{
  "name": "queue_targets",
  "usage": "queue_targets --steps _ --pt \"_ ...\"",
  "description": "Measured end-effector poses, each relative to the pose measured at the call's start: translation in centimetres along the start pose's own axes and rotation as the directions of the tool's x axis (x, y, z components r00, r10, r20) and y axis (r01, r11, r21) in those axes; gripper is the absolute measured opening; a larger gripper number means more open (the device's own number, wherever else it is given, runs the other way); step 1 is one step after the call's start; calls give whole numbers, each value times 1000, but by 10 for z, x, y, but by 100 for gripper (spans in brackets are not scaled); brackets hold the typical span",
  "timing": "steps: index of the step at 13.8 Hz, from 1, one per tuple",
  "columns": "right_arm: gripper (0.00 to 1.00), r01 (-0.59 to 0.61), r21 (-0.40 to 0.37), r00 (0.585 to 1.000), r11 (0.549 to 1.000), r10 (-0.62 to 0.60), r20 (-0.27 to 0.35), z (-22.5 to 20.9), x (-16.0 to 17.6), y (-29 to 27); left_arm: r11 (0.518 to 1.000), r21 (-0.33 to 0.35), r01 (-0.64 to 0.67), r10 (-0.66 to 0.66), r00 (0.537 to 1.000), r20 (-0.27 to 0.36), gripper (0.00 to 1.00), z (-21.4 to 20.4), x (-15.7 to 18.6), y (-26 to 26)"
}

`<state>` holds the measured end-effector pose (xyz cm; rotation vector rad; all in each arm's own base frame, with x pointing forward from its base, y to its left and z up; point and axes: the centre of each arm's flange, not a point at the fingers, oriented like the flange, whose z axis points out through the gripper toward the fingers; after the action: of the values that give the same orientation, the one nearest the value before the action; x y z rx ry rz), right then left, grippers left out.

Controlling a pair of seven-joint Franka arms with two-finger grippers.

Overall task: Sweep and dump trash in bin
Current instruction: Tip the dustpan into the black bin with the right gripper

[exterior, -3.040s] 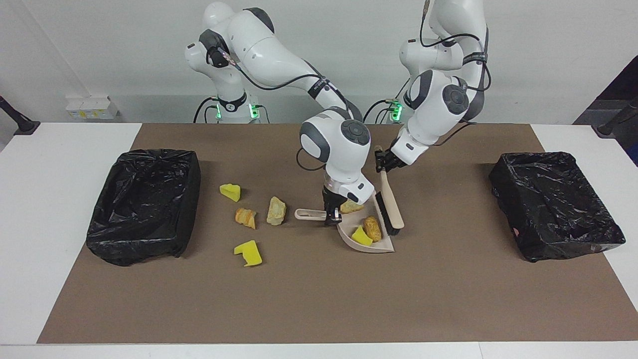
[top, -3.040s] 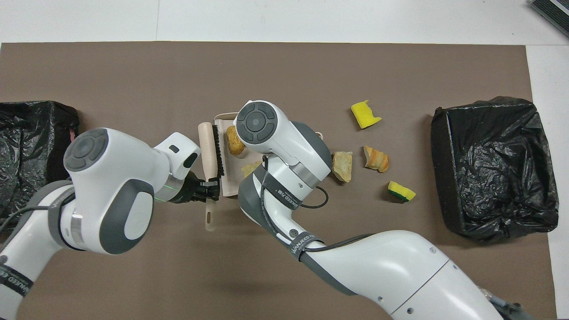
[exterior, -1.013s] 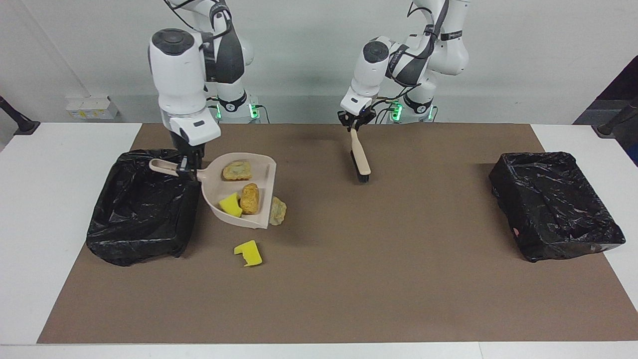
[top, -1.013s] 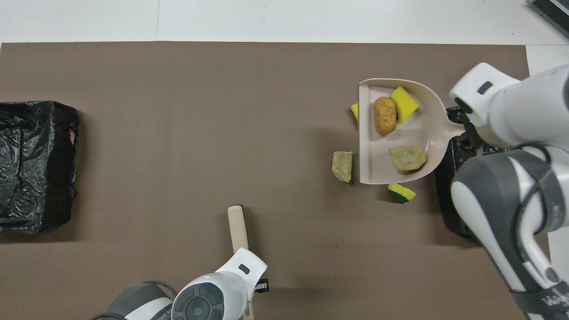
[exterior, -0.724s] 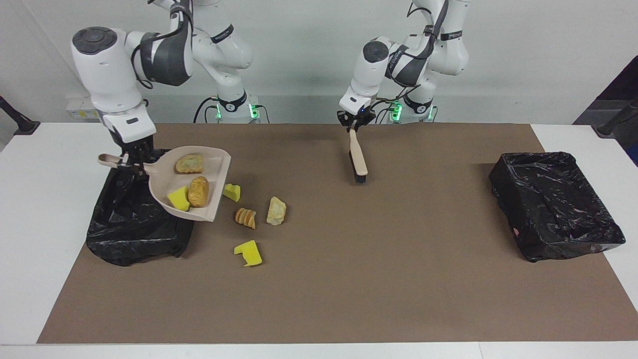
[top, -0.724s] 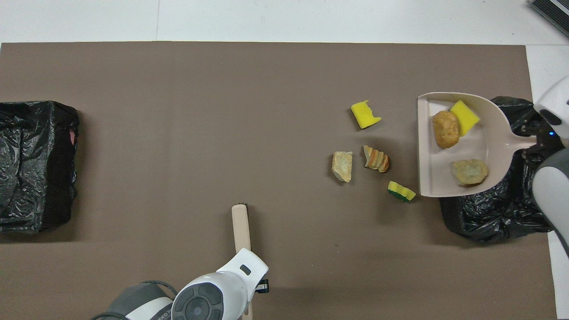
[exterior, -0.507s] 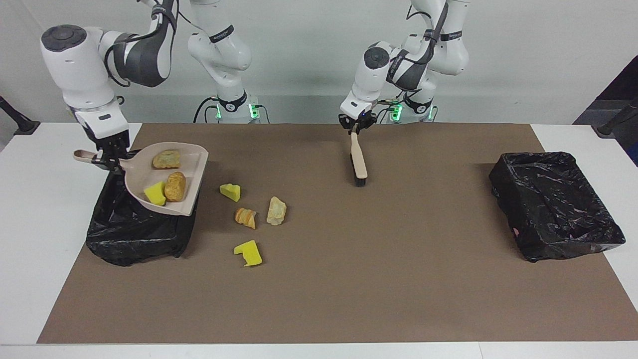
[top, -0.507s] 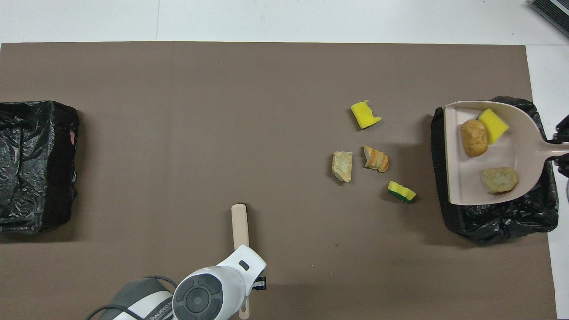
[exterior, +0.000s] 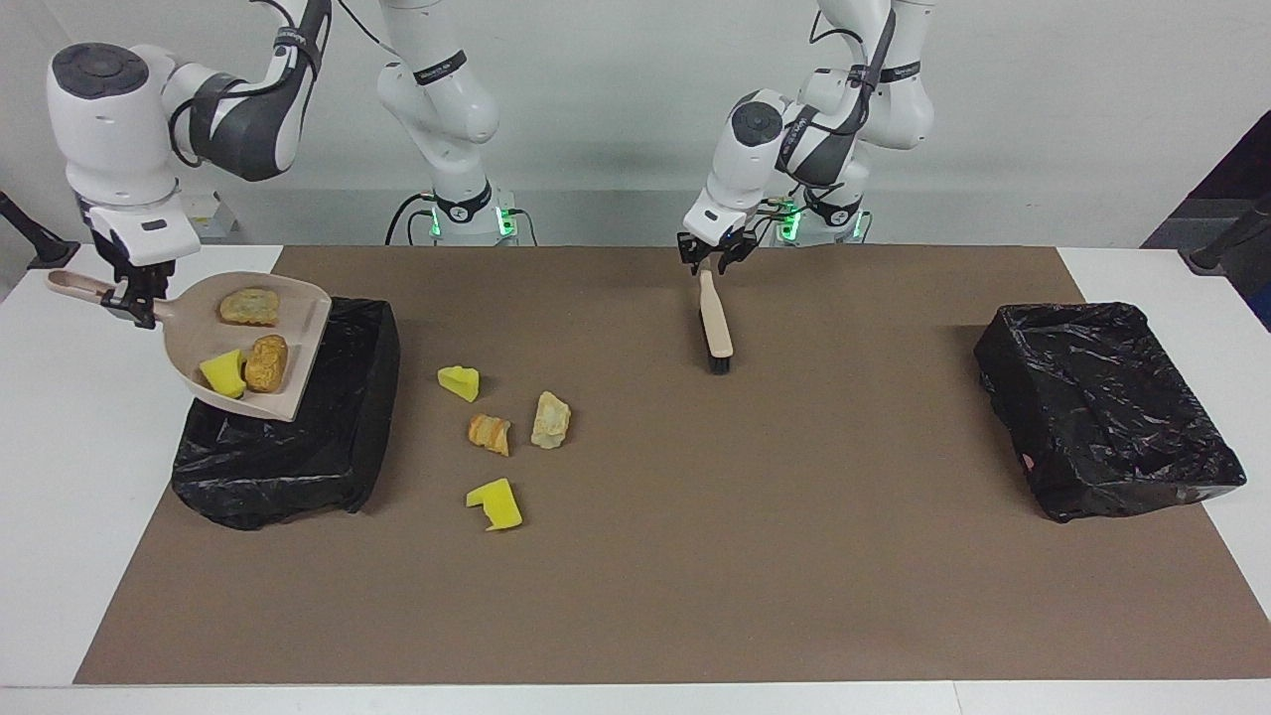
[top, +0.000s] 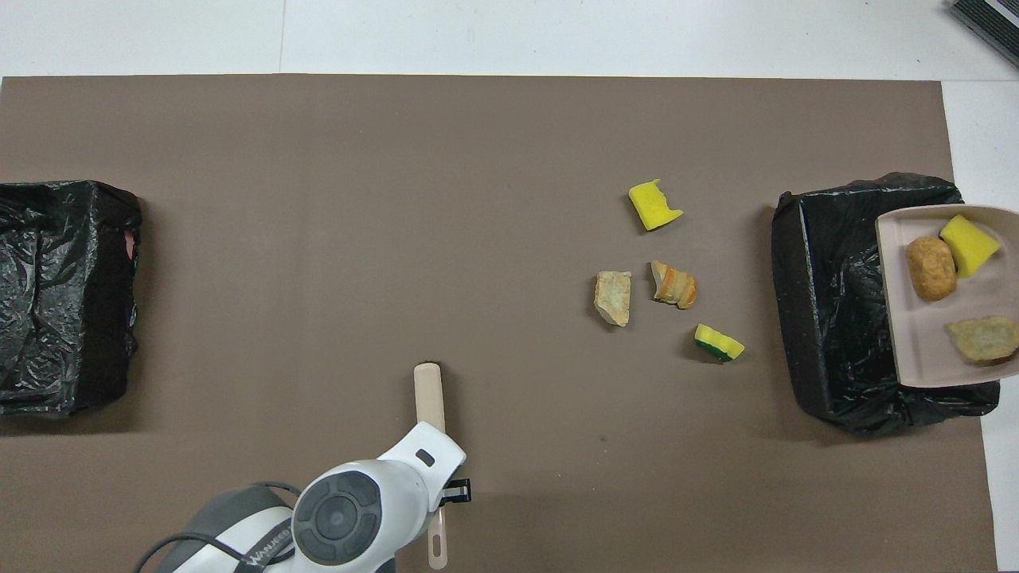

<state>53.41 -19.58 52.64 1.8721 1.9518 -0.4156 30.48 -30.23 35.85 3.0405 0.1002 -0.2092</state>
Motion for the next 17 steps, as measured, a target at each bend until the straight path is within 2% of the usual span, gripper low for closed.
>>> queue_targets --steps 2,3,6,10,13,15,17 --pt "32 19 3 995 1000 -19 100 0 32 8 999 -17 41 -41 999 0 93 -24 33 -21" --pt "32 26 -4 990 1000 -25 142 -1 52 13 998 -29 60 -60 998 -4 100 -40 51 -34" --pt "32 40 -18 965 999 -34 261 4 92 15 996 -46 72 -72 997 -4 100 -79 93 -80" --pt "32 77 -30 937 997 -62 343 2 106 16 998 -55 33 -34 999 -22 100 -92 125 -147" --pt "32 99 -21 908 995 -82 410 -9 119 18 999 -34 -4 3 1000 -23 100 -102 141 -202" --pt "32 125 -10 880 992 -107 463 -19 124 18 999 -32 -11 9 998 -55 100 -125 154 -229" --pt "32 139 7 849 990 -123 513 -31 129 19 1000 10 -28 29 996 -81 100 -155 167 -242"
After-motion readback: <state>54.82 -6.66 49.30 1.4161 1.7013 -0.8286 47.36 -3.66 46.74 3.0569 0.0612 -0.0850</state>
